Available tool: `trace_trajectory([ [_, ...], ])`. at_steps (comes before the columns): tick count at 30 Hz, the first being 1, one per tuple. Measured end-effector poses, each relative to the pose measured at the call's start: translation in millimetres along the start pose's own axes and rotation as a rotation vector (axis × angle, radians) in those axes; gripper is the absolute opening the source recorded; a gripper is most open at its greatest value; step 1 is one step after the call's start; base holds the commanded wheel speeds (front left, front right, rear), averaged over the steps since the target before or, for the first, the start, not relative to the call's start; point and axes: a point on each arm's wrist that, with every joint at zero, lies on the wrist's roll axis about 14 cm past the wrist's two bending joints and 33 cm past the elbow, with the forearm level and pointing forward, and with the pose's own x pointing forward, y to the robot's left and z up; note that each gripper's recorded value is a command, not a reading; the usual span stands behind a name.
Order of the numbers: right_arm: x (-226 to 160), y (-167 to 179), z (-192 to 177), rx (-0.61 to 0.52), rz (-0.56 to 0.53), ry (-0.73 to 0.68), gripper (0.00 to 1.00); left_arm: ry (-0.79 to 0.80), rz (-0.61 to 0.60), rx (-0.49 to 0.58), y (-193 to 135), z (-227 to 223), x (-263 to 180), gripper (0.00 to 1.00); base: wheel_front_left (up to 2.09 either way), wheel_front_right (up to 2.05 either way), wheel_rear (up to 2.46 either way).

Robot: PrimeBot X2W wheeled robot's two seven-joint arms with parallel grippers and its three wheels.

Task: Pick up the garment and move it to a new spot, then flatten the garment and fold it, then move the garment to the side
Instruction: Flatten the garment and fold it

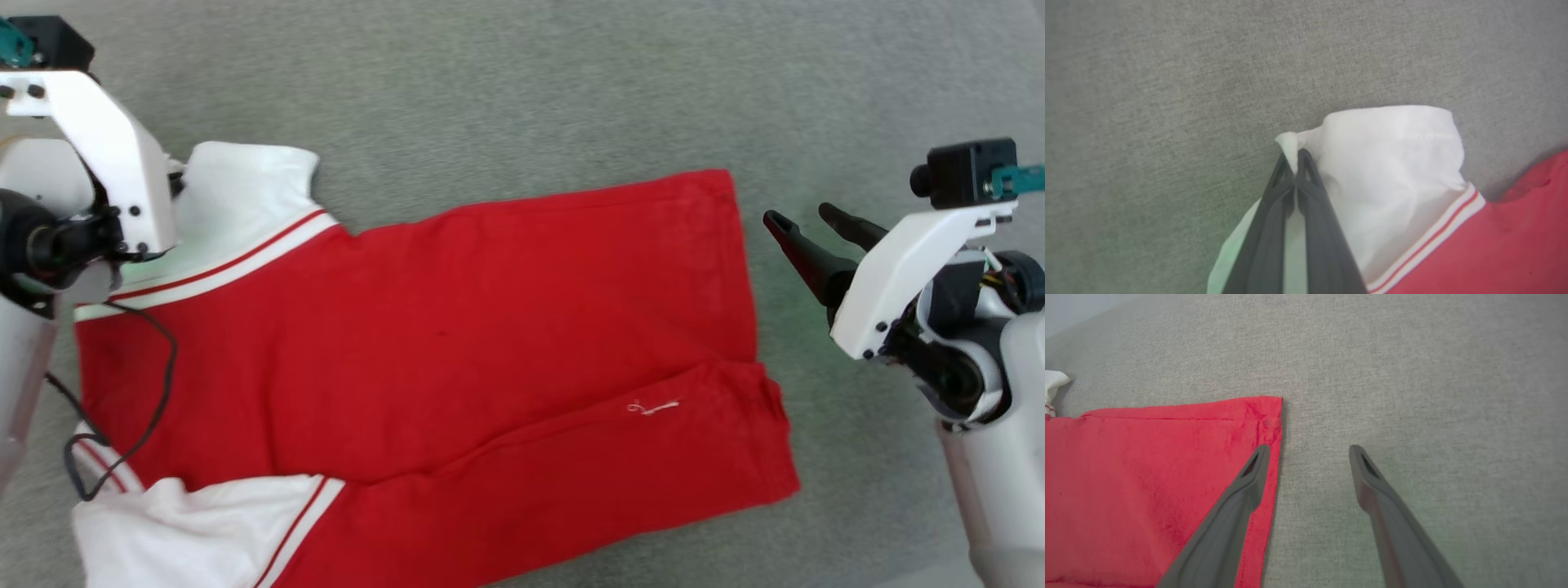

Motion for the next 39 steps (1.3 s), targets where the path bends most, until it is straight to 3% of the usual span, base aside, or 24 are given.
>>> trace_trajectory([
  [7,30.8,19.0,-3.6,-0.073,0.05,0.202,1.0,-0.142,0.008,0.068,2.1,22.6,-32.4,0.0,0.0,0.0,0.0],
  [16,64.7,27.8,-17.3,-0.134,0.044,0.404,1.0,-0.19,0.021,0.099,9.7,20.6,-41.5,0.0,0.0,0.0,0.0],
  [17,66.0,27.0,-19.4,-0.134,0.039,0.428,0.69,-0.19,0.021,0.101,10.0,19.7,-41.7,0.0,0.0,0.0,0.0],
  [18,67.2,27.4,-20.7,-0.133,0.038,0.444,0.18,-0.193,0.019,0.105,9.9,19.7,-42.0,0.0,0.0,0.0,0.0],
  [19,68.2,28.3,-21.3,-0.129,0.04,0.457,0.0,-0.197,0.019,0.105,10.2,19.7,-42.6,0.0,0.0,0.0,0.0],
  [28,64.2,35.5,-18.6,-0.149,0.047,0.468,0.0,-0.267,0.021,0.134,4.0,27.0,-58.5,0.0,0.0,0.0,0.0],
  [36,37.5,40.9,22.1,-0.232,0.042,0.299,0.0,-0.407,0.031,0.087,3.7,28.8,-102.5,0.0,0.0,0.0,0.0],
  [39,21.7,44.8,22.0,-0.23,0.055,0.266,0.0,-0.462,0.029,0.061,1.4,18.8,-121.8,0.0,0.0,0.0,0.0],
])
